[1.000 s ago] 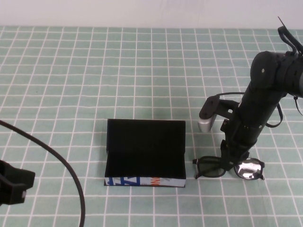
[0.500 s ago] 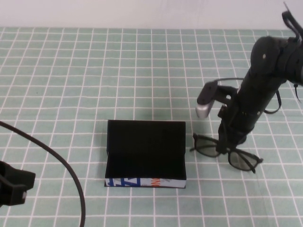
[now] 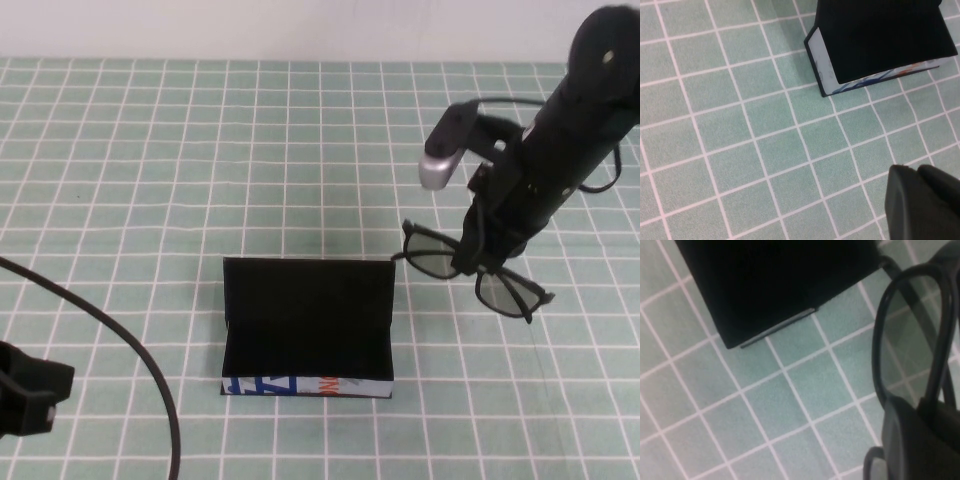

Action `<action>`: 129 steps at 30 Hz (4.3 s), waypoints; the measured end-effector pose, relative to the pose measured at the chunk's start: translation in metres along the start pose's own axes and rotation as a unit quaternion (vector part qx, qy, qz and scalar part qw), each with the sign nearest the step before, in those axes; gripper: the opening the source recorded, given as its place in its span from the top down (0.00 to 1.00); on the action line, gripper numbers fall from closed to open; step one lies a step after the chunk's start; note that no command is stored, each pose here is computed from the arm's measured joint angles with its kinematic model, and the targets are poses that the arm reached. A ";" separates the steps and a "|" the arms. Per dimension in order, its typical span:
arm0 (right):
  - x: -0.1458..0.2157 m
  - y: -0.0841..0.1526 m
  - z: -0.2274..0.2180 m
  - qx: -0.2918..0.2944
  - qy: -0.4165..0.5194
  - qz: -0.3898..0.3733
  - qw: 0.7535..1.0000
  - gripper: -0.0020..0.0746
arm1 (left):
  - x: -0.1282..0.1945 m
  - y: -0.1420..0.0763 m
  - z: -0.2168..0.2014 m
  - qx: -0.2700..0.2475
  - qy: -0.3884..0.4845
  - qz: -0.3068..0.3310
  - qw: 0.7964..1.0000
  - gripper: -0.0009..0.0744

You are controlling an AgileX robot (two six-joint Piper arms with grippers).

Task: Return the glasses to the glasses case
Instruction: Place the glasses in the glasses case, then close the glasses case

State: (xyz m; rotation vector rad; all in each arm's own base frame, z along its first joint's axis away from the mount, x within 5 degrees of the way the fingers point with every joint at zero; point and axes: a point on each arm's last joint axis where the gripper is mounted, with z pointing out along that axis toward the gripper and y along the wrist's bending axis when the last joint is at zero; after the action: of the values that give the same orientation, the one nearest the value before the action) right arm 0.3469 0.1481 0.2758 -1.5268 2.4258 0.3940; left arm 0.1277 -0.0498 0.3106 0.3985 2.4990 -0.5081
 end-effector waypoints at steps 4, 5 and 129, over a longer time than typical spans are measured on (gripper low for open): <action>-0.003 0.007 -0.013 0.003 -0.021 0.000 1.000 0.96 | 0.000 0.000 0.000 0.000 0.000 0.001 1.000 0.99; -0.003 0.008 -0.016 0.003 -0.025 0.000 1.000 0.96 | 0.000 0.000 0.000 0.000 0.000 0.001 1.000 0.99; -0.088 -0.009 -0.012 -0.073 -0.173 0.212 0.959 0.99 | 0.008 -0.059 0.135 0.109 0.001 0.116 0.987 0.99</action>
State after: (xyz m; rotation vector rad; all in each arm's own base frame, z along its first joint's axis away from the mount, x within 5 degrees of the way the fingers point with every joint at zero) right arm 0.3911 0.2144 0.3171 -0.8737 2.4577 0.8616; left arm 0.1611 -0.1592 0.2172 0.7646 2.3648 -0.6863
